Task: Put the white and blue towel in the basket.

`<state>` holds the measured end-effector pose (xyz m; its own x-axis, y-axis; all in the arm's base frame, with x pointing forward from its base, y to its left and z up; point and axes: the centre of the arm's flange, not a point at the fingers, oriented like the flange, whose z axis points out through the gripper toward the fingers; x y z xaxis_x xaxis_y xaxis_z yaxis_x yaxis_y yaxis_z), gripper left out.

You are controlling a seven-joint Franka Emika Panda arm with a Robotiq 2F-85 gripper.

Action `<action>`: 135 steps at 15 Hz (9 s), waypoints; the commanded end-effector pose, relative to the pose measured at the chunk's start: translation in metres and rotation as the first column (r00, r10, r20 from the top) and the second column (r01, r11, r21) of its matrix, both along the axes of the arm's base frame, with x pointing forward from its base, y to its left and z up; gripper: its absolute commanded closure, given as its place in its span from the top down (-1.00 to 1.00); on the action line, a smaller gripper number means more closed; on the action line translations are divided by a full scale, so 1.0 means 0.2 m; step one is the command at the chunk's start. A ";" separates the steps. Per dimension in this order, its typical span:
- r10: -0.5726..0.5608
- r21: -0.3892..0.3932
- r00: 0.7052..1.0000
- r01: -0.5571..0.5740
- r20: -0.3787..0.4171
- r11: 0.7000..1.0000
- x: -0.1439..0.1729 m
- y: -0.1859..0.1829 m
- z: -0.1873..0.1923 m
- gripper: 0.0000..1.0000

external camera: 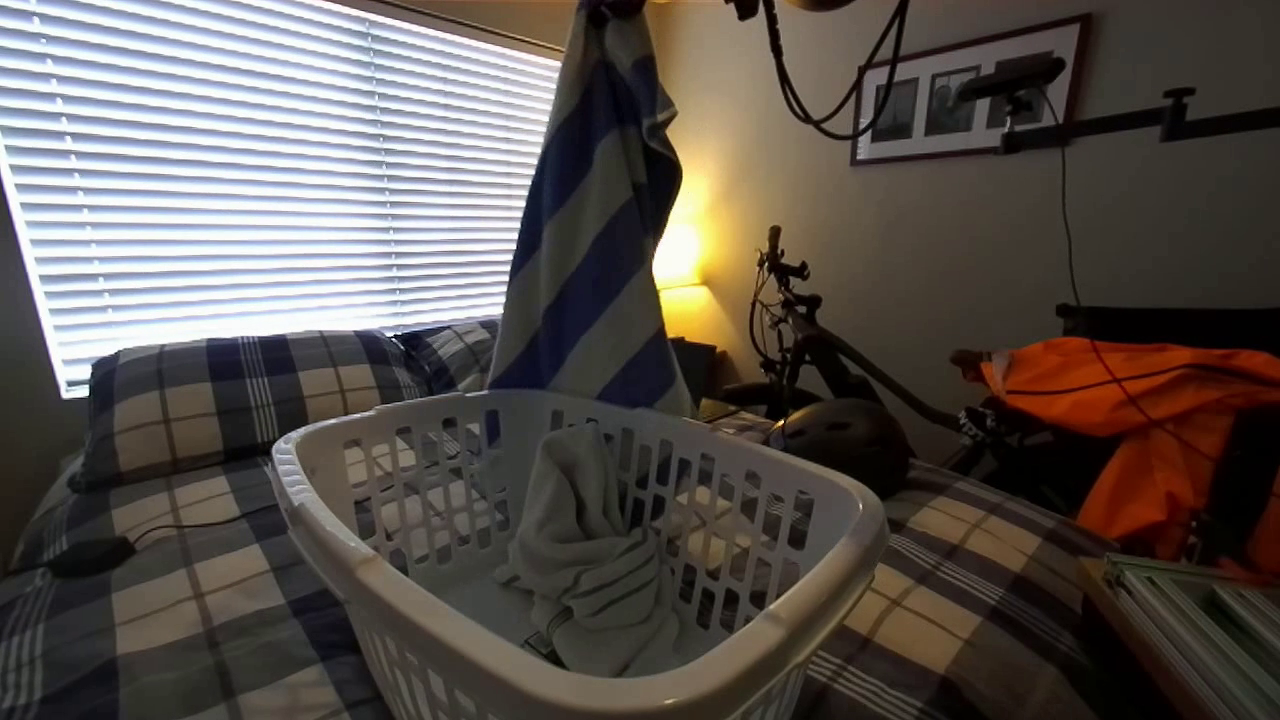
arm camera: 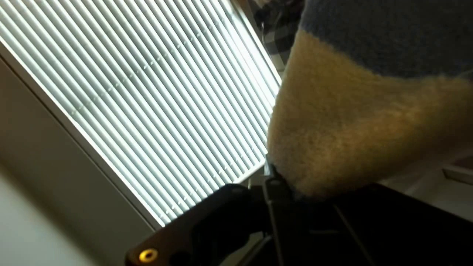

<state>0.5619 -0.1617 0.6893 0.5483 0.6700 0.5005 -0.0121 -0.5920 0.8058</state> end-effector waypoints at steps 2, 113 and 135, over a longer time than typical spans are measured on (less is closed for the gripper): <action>0.186 -0.051 0.972 -0.180 0.146 0.982 0.00 0.29 0.13 -0.94; 0.342 0.811 0.843 0.173 -0.416 0.559 0.38 0.05 -1.43 -0.88; 0.781 0.859 0.359 0.239 -0.511 0.452 -0.08 0.86 -1.79 0.13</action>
<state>0.5237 0.0491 0.2720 0.8008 0.4877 0.3476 0.5954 -0.5850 -0.5508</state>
